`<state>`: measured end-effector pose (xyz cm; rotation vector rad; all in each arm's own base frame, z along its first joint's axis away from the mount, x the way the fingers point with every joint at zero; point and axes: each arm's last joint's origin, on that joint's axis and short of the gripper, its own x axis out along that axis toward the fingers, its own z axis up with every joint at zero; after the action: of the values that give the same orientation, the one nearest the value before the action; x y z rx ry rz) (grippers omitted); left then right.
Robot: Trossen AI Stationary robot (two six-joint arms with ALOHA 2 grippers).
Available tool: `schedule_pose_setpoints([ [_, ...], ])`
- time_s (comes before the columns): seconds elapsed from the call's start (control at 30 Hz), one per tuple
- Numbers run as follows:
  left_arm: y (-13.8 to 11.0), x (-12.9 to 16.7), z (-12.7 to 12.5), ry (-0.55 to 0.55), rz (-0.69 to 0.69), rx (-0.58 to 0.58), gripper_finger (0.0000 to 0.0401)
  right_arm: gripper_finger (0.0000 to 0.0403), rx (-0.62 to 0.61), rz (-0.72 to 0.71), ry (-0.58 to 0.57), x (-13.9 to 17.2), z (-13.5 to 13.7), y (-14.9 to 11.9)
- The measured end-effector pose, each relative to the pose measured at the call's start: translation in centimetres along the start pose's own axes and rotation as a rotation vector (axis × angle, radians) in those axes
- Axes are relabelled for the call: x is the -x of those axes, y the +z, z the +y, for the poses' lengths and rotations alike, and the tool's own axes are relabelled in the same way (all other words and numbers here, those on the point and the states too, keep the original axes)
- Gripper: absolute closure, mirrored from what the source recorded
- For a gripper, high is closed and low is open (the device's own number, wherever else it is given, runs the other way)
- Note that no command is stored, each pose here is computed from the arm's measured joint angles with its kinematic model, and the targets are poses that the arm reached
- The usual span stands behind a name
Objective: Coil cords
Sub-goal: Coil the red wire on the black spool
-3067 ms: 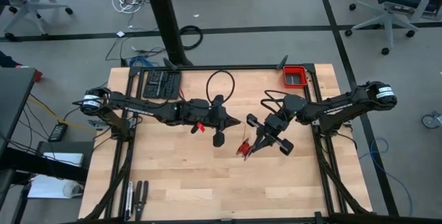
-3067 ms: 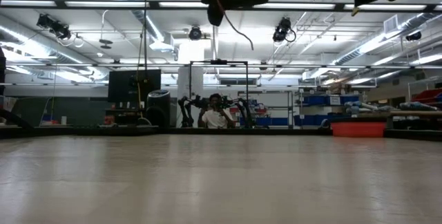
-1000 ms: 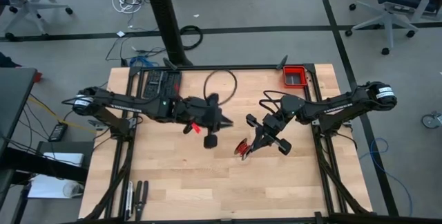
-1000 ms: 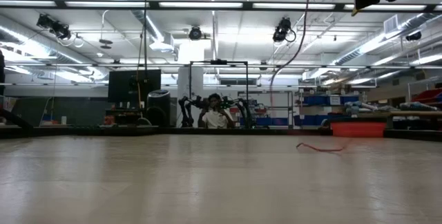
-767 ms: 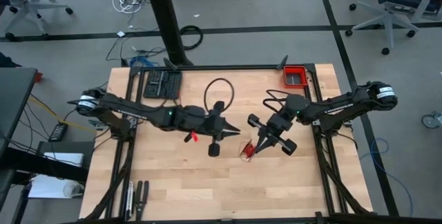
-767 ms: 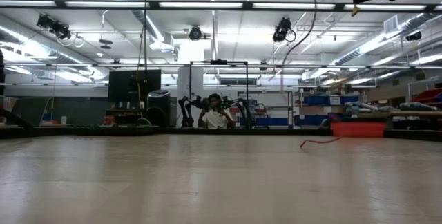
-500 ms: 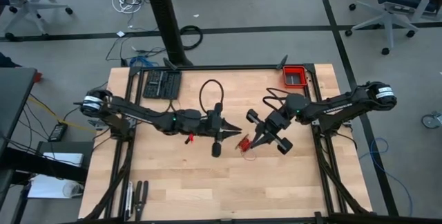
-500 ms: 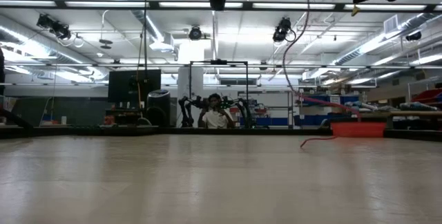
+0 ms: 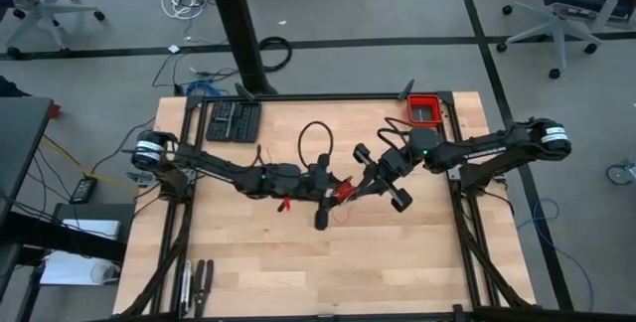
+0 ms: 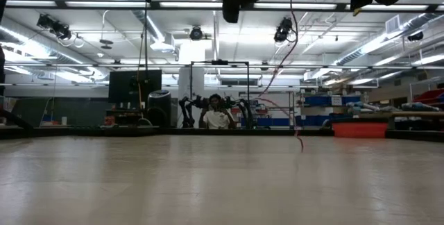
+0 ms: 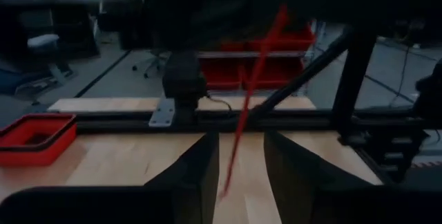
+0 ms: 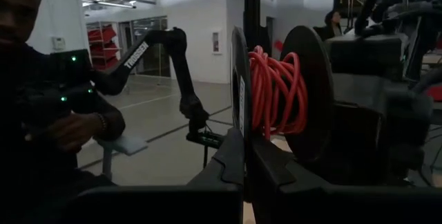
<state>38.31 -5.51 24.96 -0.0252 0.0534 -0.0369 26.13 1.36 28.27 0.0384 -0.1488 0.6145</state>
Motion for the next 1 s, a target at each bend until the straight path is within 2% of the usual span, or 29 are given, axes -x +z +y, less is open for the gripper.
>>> schedule_pose_setpoints([
  [0.23,-0.1,-0.2,0.2,0.058,0.003,-0.003,0.0286,0.0401,-0.009,0.012,-0.002,0.0,0.0,-0.1],
  [0.3,-0.2,-0.2,0.2,0.058,0.014,-0.017,0.0315,0.0401,-0.009,0.012,-0.002,0.0,0.0,-0.1],
  [0.37,-0.4,-0.2,0.2,0.056,0.026,-0.029,0.0368,0.0401,-0.009,0.013,-0.001,0.0,0.0,-0.1],
  [0.43,-0.4,-0.2,0.1,0.054,0.033,-0.024,0.0389,0.0401,-0.009,0.012,-0.003,0.0,0.0,-0.1],
  [0.67,-0.3,0.2,0.0,0.000,0.085,0.014,0.0399,0.0401,-0.020,0.017,0.005,0.0,0.0,-0.1],
  [0.83,1.0,1.6,0.0,-0.052,0.143,0.018,0.0400,0.0401,-0.011,0.013,0.000,0.5,0.3,0.5],
  [1.0,2.4,3.2,0.0,-0.066,0.188,0.015,0.0401,0.0401,-0.032,0.066,-0.050,1.3,0.7,1.0],
])
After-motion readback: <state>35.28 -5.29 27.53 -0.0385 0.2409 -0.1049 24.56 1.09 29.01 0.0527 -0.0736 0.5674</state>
